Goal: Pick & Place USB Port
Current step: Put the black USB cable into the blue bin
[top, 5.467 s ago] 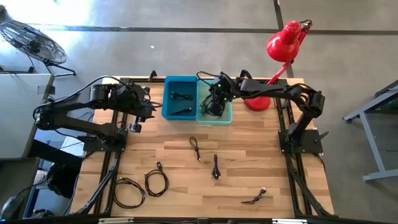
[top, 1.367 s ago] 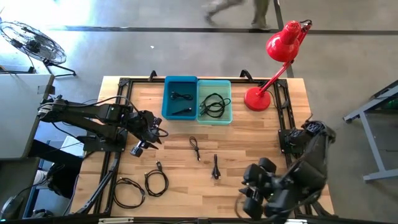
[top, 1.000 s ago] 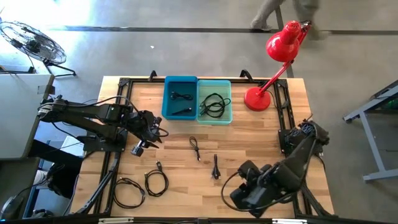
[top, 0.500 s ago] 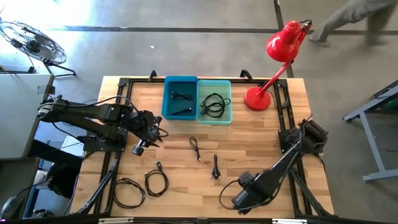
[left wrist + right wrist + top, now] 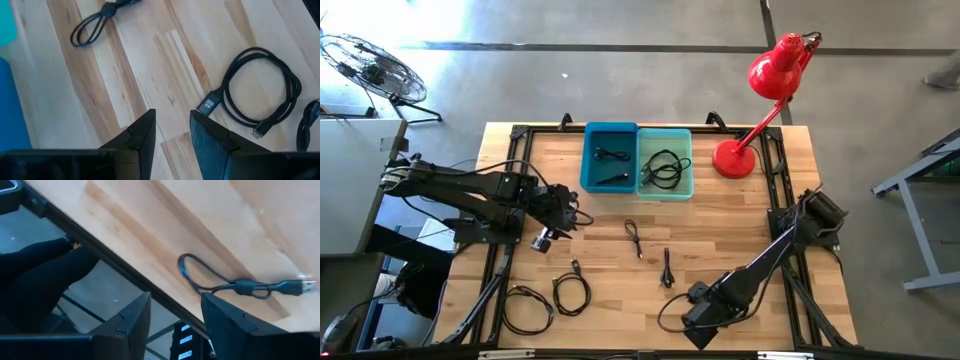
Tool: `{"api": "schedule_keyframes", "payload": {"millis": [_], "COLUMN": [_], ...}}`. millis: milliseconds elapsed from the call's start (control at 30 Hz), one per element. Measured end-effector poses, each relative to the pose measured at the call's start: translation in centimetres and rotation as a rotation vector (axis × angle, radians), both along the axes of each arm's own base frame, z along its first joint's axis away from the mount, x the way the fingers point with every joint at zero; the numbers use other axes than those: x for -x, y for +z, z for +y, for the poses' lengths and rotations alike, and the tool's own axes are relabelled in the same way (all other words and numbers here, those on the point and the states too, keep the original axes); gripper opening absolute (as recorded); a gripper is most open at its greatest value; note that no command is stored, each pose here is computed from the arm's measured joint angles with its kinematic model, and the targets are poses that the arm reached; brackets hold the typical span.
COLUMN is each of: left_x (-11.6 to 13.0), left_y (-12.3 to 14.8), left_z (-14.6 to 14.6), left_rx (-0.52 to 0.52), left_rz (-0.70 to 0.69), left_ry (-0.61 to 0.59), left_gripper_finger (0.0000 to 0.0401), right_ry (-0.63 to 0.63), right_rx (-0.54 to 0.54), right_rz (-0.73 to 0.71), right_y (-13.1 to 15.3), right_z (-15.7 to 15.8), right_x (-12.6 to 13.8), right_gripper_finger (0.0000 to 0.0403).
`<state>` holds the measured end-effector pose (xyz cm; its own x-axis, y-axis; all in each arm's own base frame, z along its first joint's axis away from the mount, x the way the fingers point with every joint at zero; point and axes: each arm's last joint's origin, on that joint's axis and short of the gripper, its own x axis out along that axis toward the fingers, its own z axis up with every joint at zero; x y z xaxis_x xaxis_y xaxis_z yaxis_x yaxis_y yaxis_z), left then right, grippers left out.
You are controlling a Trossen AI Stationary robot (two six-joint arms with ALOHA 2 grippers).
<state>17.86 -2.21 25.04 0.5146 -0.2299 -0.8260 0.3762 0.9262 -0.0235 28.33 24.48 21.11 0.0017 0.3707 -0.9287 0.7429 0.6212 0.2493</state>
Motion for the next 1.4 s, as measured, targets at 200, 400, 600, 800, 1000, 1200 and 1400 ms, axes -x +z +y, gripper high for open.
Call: {"api": "schedule_keyframes", "payload": {"millis": [200, 400, 600, 800, 1000, 1200, 1400], "left_x": [-0.2, -0.2, -0.2, -0.3, -0.3, -0.3, -0.3], "left_y": [0.1, 0.1, 0.1, 0.1, 0.1, 0.1, 0.1], "left_z": [-0.1, -0.1, -0.1, -0.1, -0.1, -0.1, -0.1], "left_rx": [0.015, 0.018, 0.017, 0.012, 0.011, 0.009, 0.008], "left_rz": [-0.026, -0.030, -0.030, -0.032, -0.033, -0.033, -0.032], "left_ry": [-0.008, -0.010, -0.009, -0.005, -0.006, -0.008, -0.008], "left_gripper_finger": [0.0117, 0.0117, 0.0117, 0.0117, 0.0117, 0.0117, 0.0117], "right_ry": [0.028, 0.089, 0.154, 0.216, 0.262, 0.276, 0.290], "right_rx": [0.025, 0.036, 0.070, 0.116, 0.104, 0.086, 0.083], "right_rz": [0.017, 0.017, -0.037, -0.096, -0.102, -0.092, -0.101], "right_y": [-0.1, -0.7, -1.2, -1.3, -1.3, -1.2, -1.2], "right_z": [-0.3, 0.4, 1.0, 0.9, 0.9, 0.9, 1.0], "right_x": [0.2, 1.2, 1.8, 1.7, 1.7, 1.8, 1.8], "right_gripper_finger": [0.0160, 0.0156, 0.0156, 0.0156, 0.0156, 0.0155, 0.0155]}}
